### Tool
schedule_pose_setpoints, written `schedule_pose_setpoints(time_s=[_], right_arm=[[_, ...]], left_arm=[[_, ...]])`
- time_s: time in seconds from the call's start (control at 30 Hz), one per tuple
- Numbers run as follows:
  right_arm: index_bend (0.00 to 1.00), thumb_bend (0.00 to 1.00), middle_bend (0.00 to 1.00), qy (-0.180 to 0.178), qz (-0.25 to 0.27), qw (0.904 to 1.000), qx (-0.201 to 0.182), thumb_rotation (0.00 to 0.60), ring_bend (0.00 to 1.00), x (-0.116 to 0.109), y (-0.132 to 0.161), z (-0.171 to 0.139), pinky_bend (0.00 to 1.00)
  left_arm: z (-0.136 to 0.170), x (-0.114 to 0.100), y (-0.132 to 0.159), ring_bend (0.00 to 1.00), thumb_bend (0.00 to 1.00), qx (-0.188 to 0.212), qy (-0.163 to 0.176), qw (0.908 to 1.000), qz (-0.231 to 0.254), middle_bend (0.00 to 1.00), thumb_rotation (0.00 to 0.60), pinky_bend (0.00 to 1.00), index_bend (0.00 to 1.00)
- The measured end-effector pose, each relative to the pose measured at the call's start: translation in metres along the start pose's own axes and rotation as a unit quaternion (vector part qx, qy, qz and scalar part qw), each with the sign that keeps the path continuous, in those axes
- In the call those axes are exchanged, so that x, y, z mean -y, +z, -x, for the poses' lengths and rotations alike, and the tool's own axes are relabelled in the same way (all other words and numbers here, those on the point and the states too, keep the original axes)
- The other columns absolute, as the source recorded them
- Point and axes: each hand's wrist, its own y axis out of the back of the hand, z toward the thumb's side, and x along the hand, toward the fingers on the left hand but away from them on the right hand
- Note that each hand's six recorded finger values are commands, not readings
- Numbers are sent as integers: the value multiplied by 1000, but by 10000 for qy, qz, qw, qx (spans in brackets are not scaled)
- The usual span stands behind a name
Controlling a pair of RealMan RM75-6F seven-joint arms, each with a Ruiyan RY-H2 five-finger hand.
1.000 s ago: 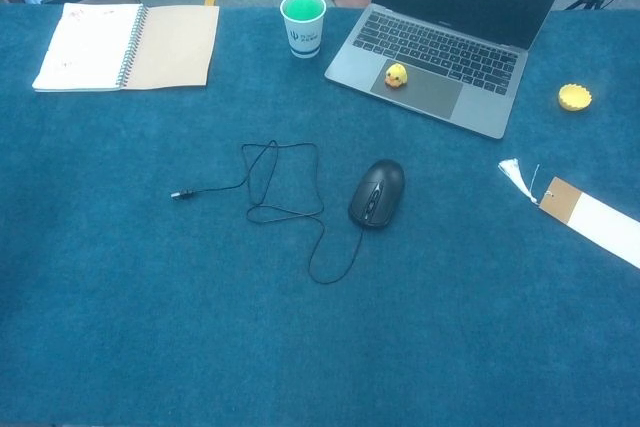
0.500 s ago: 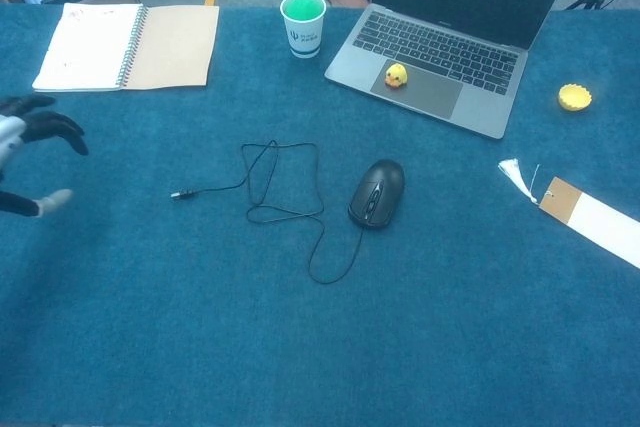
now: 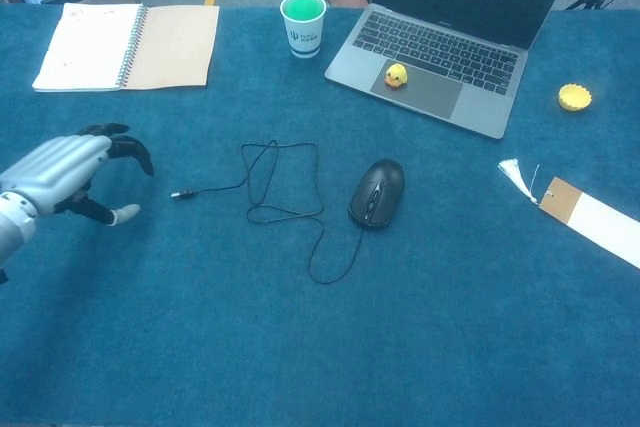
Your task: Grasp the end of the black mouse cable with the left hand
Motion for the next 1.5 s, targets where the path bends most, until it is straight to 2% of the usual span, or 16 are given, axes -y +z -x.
schedule_pose_setpoints(time_s=[0.47, 0.87, 1.5], right_arm=[[609, 369, 453, 9, 44, 10000, -19, 600, 355, 1, -3, 1, 420], [609, 369, 453, -28, 61, 10000, 36, 600, 355, -2, -9, -1, 420], [609, 369, 453, -86, 82, 9999, 69, 600, 355, -7, -16, -6, 420]], left_arm=[[-25, 13, 20, 5, 282, -203, 146, 9995, 201, 223, 600, 0, 399], [-25, 19, 27, 0, 282, -212, 292, 9993, 105, 46, 600, 0, 411], [-32, 35, 33, 0, 282, -292, 478, 9983, 184, 41, 600, 0, 499]])
